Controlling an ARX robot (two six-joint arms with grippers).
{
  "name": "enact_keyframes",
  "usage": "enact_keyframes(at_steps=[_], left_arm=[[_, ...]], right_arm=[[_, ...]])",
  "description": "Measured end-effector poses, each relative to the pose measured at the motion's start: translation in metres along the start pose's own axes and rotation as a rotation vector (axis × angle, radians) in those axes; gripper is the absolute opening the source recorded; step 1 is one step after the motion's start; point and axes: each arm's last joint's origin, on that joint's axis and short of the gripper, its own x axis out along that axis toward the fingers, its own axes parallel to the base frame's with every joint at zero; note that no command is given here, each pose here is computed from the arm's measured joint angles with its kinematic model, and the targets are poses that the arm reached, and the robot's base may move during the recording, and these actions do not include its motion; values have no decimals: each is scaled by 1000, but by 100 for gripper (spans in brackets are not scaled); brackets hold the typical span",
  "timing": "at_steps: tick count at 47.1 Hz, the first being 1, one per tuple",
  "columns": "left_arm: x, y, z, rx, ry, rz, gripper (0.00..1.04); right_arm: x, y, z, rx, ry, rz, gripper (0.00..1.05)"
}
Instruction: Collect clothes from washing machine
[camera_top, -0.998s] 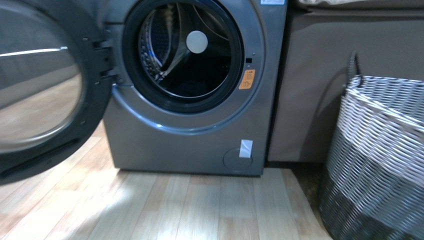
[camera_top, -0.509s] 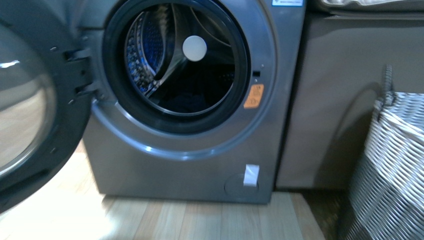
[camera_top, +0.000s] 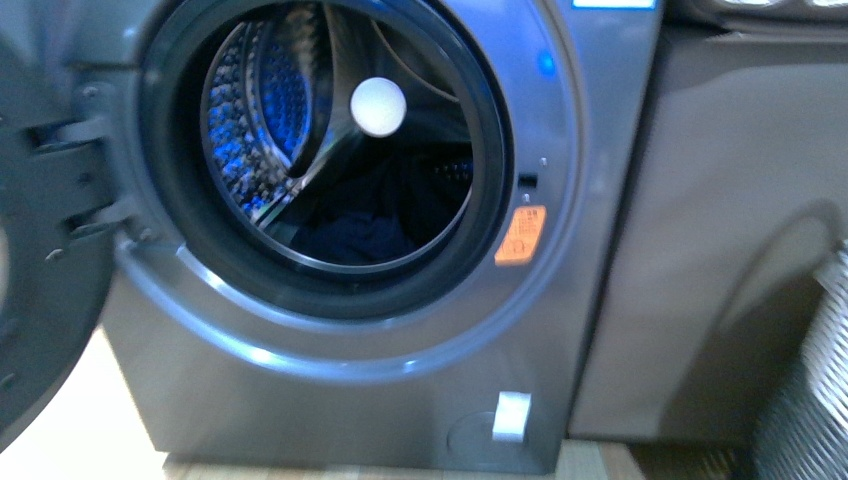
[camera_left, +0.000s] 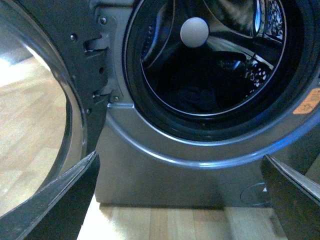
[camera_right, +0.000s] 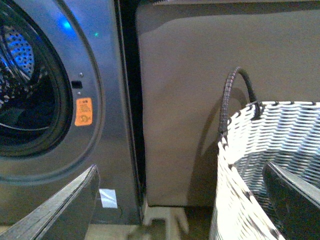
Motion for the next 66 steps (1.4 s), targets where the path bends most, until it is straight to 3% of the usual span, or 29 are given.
enact_keyframes(at_steps=[30,34,53,66], left_arm=[[0,0,0,0,1,-2,98],[3,-2,-1,-99,34,-187,98],[57,-19,24,-147,-16,-275,98],[111,-33,15,-131,14,-278,98]], right_arm=[[0,0,0,0,0,1,97],[0,0,0,0,0,1,97],[0,0,0,0,0,1,97],[0,0,0,0,0,1,97]])
